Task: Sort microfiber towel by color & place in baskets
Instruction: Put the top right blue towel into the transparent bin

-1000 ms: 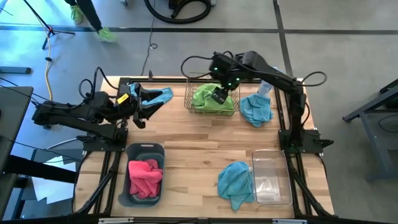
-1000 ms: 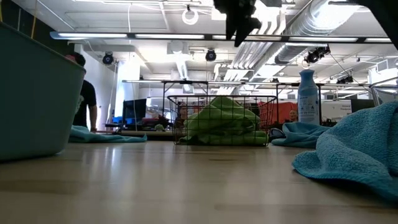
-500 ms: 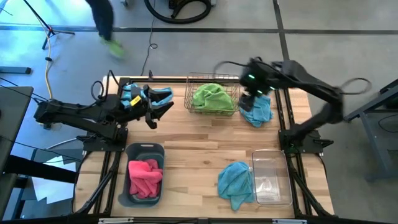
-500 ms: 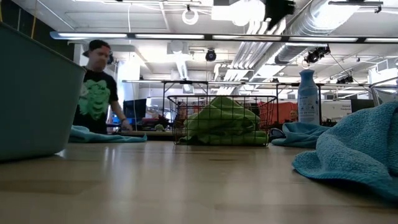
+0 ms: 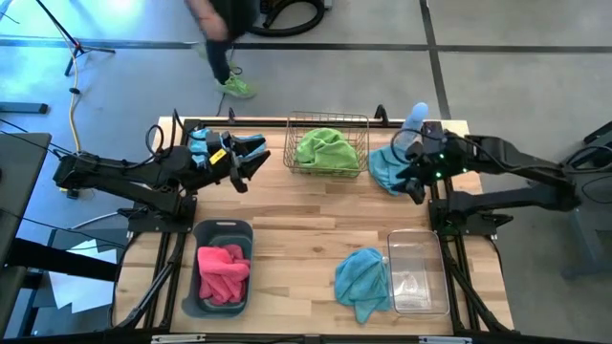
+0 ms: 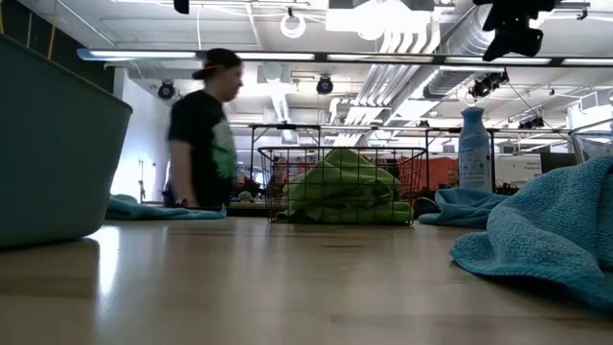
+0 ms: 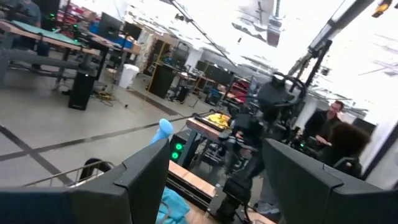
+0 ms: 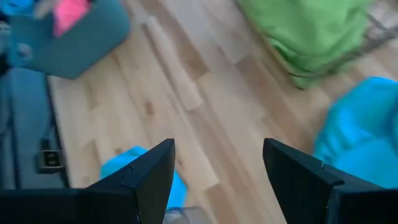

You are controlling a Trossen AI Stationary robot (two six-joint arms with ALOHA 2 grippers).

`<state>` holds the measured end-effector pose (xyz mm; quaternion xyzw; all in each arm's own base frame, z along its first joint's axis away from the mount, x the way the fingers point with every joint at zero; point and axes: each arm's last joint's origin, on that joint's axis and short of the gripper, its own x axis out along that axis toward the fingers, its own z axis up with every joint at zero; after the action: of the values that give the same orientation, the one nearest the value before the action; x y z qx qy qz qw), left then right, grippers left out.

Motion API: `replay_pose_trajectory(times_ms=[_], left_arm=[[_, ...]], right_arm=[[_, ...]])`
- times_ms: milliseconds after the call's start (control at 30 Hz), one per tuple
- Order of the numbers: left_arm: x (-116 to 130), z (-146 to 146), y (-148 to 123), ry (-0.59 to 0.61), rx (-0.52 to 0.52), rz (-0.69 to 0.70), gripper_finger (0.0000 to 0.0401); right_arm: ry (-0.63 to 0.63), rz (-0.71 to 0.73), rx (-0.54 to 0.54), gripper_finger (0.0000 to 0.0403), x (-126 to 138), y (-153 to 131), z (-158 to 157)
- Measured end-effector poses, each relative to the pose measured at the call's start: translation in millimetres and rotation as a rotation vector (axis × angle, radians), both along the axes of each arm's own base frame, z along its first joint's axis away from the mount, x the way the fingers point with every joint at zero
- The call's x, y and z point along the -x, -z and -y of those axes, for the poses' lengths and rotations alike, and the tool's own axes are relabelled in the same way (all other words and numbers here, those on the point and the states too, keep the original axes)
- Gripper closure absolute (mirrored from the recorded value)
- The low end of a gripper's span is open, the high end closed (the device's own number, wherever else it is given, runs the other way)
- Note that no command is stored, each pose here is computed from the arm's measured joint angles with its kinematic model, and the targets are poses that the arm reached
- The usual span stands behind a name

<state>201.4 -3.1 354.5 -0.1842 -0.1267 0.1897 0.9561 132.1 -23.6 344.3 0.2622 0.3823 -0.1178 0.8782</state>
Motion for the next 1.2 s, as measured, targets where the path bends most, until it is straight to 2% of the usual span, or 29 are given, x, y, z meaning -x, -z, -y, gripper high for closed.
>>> replay_pose_trajectory(times_ms=[133,233,300,367,633,767,867,1000,1200], left_arm=[[0,0,-1,-0.003,0.001,0.012,0.0155],[0,0,-1,-0.002,-0.015,0.004,0.0155],[0,0,-1,-0.005,-0.034,-0.004,0.0155],[1,0,-1,-0.009,-0.054,-0.014,0.0155],[14,-1,-6,-0.013,-0.088,-0.028,0.0155],[24,-2,-11,-0.013,-0.086,-0.005,0.0155],[30,-2,-15,-0.018,-0.099,0.013,0.0155],[37,-3,-19,-0.021,-0.103,0.036,0.0155],[39,-3,-19,-0.021,-0.103,0.040,0.0155]], right_arm=[[-0.034,0.100,-0.007,0.0162,-6,3,-8],[-0.097,0.152,0.040,0.0162,-17,5,-11],[-0.134,0.146,0.083,0.0162,-24,8,-12],[-0.123,0.081,0.111,0.0162,-33,11,-11],[0.051,-0.511,0.196,0.0162,-64,55,-2],[0.116,-0.705,0.187,0.0162,-69,85,2],[0.198,-0.748,0.159,0.0162,-66,102,10],[0.370,-0.762,0.138,0.0162,-58,120,25],[0.602,-0.675,0.088,0.0162,-53,144,48]])
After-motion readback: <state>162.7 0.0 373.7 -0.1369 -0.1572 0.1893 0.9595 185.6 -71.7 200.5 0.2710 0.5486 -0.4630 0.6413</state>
